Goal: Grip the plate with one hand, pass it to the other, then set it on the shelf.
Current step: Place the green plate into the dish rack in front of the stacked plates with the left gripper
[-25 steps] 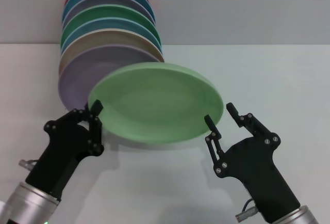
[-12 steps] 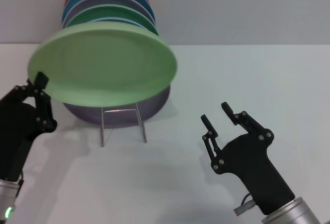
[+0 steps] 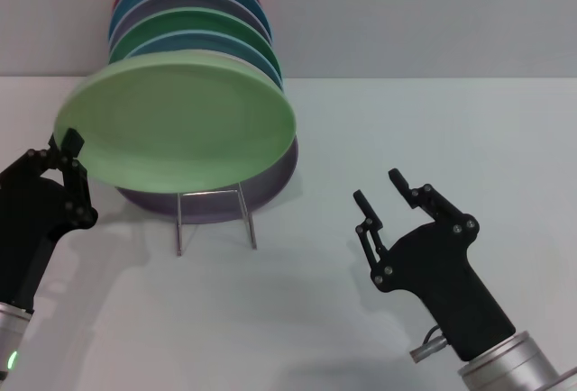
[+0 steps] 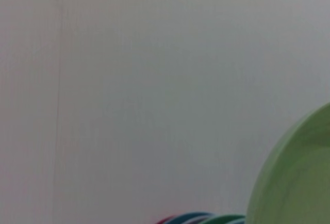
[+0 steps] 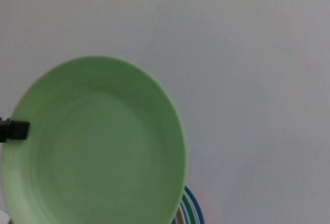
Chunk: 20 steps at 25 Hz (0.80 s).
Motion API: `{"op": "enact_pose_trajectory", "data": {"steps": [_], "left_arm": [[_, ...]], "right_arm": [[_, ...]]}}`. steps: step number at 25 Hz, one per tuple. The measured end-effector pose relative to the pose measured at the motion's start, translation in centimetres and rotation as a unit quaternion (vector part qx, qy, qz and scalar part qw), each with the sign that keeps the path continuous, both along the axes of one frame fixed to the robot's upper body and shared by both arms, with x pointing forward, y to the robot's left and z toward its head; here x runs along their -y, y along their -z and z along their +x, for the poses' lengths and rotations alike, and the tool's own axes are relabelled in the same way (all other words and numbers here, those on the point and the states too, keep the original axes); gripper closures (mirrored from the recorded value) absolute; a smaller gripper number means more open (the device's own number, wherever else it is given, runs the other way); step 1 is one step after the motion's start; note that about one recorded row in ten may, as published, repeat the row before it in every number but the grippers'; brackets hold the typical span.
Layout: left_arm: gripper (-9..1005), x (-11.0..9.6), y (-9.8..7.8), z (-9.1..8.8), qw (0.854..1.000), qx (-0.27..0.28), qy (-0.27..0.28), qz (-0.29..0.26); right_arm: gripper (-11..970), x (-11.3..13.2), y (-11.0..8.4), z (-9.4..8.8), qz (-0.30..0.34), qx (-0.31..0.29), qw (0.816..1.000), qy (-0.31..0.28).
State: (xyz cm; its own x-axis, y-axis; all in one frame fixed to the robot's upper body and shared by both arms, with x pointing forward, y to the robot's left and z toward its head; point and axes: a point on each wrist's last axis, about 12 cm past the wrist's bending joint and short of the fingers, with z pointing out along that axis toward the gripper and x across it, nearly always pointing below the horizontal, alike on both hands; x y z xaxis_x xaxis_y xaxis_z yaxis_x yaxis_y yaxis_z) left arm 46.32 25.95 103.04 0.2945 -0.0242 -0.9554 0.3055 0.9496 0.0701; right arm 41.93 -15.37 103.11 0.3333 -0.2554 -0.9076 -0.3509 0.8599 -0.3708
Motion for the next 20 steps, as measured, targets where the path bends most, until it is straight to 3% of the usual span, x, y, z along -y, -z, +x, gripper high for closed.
{"op": "enact_pose_trajectory", "data": {"steps": [20], "left_arm": [[957,0.9,2.0,-0.1,0.997,-0.078,0.01,0.021]], "right_arm": [[590,0.5,0.1,1.2,-0.009,-0.002,1.0,0.009]]}}
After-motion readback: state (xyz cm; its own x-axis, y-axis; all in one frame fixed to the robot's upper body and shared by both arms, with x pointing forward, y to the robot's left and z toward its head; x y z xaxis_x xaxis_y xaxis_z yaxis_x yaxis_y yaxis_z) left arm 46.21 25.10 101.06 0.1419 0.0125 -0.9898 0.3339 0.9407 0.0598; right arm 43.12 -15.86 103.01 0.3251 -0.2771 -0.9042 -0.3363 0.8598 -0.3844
